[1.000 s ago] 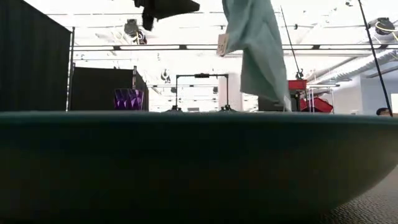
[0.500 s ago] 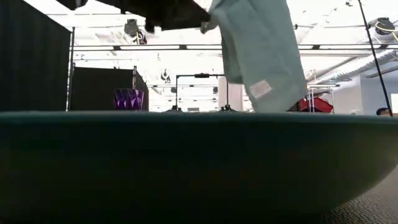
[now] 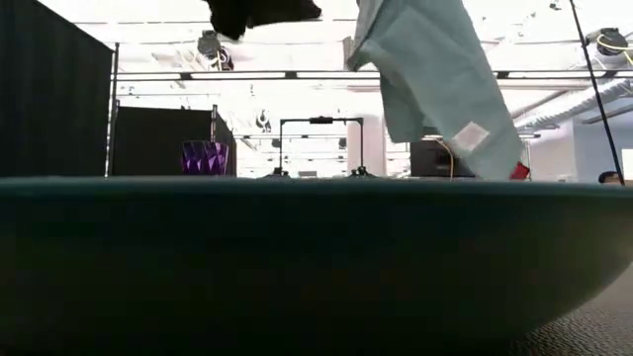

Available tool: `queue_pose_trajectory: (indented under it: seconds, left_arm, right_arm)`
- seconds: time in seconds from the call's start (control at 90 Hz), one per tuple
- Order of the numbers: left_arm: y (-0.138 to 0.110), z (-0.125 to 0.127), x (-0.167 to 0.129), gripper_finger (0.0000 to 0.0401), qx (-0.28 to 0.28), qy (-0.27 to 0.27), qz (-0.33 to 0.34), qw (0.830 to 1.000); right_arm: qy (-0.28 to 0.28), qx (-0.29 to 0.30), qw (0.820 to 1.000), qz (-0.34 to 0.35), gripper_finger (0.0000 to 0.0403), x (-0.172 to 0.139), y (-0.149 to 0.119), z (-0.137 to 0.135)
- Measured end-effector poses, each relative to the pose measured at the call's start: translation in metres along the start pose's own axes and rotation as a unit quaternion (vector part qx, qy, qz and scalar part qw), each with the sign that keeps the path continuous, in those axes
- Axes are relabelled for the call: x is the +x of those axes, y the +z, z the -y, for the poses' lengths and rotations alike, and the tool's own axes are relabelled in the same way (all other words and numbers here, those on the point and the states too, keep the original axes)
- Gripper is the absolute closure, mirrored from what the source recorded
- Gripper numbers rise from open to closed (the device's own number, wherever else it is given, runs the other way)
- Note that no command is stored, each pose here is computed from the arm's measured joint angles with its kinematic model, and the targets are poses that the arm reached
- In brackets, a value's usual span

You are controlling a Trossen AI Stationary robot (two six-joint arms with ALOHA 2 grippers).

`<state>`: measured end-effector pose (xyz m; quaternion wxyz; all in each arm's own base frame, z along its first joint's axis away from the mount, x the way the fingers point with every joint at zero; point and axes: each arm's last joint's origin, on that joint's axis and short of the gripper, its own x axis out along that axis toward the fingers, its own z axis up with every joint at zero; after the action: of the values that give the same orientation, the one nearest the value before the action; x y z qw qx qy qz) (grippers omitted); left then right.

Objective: Set table place
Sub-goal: Fold the blue table napkin

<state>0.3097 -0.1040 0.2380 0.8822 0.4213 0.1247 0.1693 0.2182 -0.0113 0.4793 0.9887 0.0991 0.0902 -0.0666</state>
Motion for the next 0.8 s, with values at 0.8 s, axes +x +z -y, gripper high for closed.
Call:
queue_pose_trajectory:
  seconds: [0.8]
  left_arm:
    - [-0.011, -0.008, 0.019, 0.0244, 0.051, 0.086, -0.049, 0.994]
  right_arm:
    - [0.027, 0.019, 0.999, -0.011, 0.0403, 0.009, -0.002, -0.003]
